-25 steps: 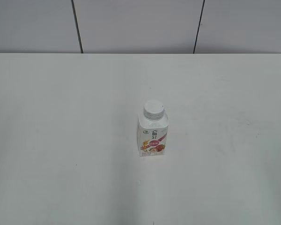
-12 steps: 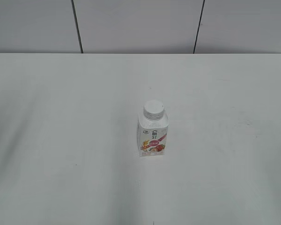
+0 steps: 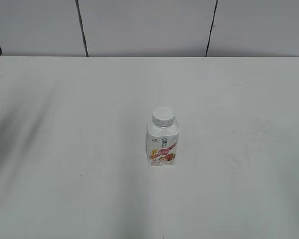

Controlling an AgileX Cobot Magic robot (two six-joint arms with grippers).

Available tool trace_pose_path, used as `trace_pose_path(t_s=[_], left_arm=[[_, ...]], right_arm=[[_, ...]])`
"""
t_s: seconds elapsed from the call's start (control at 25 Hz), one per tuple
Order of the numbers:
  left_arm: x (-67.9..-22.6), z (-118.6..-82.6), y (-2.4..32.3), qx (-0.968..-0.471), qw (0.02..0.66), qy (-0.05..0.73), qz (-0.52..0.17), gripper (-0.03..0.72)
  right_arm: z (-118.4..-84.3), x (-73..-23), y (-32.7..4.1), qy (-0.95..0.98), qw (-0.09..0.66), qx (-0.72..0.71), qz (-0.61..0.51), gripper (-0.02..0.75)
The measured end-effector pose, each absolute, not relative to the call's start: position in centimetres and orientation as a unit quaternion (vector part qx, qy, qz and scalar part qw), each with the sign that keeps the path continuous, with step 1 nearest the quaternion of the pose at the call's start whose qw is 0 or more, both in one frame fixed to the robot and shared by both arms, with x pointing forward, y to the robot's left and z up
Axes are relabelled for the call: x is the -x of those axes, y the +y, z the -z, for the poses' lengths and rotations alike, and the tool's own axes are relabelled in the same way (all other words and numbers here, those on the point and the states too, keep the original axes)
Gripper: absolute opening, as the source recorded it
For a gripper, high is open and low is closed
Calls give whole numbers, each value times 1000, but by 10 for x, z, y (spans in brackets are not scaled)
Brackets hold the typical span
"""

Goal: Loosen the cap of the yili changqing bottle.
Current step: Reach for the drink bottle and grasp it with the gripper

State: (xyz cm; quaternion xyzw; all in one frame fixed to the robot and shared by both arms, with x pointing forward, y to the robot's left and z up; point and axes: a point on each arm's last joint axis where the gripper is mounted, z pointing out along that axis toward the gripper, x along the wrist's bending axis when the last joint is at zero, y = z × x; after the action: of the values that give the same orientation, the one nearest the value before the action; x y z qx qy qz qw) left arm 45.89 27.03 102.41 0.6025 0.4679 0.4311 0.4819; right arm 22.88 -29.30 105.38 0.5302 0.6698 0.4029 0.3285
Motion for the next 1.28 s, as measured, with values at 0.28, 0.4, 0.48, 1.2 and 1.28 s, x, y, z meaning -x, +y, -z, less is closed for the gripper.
trace_pose_path(t_s=[0.28, 0.4, 0.48, 1.2, 1.28], left_arm=[[-485, -987, 265, -617, 478, 473, -409, 416], [-493, -969, 261, -635, 475, 466, -393, 411], [-497, -959, 258, -643, 476, 466, -378, 410], [-517, -918, 203, -804, 528, 237, -137, 408], [-514, -911, 198, -822, 529, 184, -105, 422]], right_arm=[[-1054, -229, -293, 670, 328, -530, -403, 574], [-1054, -229, -293, 670, 328, -530, -403, 574], [-1054, -229, -293, 670, 328, -530, -403, 574], [-1054, -229, -293, 670, 328, -530, -403, 574], [-1054, -229, -293, 670, 328, -530, -403, 574]])
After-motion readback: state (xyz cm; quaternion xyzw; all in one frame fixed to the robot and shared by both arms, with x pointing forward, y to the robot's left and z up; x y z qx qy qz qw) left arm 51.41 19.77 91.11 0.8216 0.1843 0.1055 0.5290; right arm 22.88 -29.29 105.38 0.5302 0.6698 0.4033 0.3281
